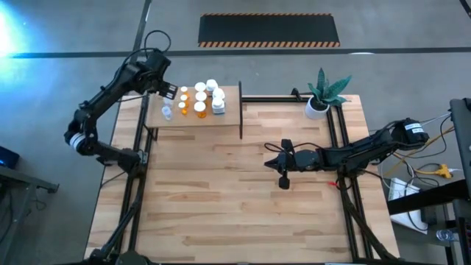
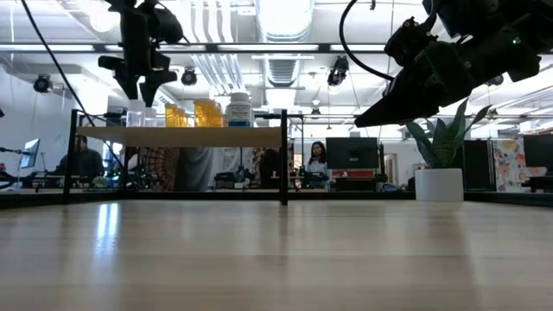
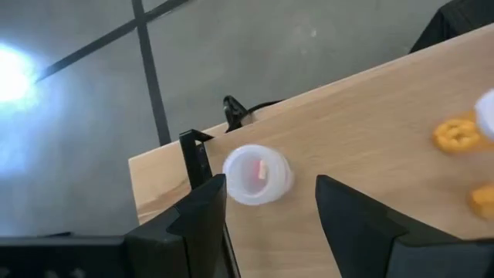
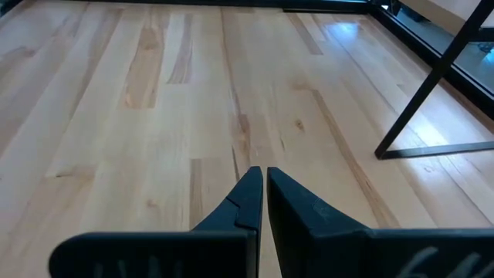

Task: Pick and place medicine bottles onto shelf by color
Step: Adjust the pill bottles on the shelf

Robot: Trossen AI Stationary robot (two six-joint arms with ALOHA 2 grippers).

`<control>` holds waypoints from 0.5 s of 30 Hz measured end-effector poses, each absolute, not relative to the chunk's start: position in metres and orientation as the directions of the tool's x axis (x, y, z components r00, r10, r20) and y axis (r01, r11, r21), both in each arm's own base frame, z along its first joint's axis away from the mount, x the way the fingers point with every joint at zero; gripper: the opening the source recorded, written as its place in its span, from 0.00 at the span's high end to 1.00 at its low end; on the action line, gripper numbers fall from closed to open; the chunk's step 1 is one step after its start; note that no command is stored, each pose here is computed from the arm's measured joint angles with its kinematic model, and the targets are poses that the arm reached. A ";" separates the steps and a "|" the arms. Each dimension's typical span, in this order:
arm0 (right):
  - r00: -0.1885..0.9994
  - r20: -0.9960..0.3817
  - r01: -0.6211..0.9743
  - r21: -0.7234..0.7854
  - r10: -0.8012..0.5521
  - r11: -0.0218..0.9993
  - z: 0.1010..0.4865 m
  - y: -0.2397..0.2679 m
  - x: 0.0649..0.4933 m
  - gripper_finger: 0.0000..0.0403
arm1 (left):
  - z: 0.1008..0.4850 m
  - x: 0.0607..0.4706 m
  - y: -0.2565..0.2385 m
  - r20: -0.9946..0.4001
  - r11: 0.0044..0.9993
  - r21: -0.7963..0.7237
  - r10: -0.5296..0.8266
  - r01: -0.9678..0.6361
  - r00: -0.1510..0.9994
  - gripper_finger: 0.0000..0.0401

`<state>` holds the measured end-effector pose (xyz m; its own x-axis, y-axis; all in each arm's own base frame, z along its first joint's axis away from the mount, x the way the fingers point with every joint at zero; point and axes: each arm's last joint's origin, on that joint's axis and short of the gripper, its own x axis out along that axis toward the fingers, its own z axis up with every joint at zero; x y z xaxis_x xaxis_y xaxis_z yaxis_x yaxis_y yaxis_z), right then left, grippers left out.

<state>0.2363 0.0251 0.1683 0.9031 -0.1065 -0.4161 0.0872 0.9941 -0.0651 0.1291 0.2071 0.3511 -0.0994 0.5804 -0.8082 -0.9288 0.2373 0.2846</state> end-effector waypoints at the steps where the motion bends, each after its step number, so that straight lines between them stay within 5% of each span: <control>1: 0.903 -0.416 0.087 -0.065 -0.106 0.994 0.168 0.025 0.236 0.97 | 0.351 0.128 0.209 -0.809 0.232 0.286 0.578 -0.930 -0.105 0.54; 15: 0.903 -0.416 0.087 -0.066 -0.106 0.994 0.168 0.025 0.236 0.97 | 0.339 0.126 0.224 -0.827 0.220 0.292 0.547 -0.931 -0.130 0.54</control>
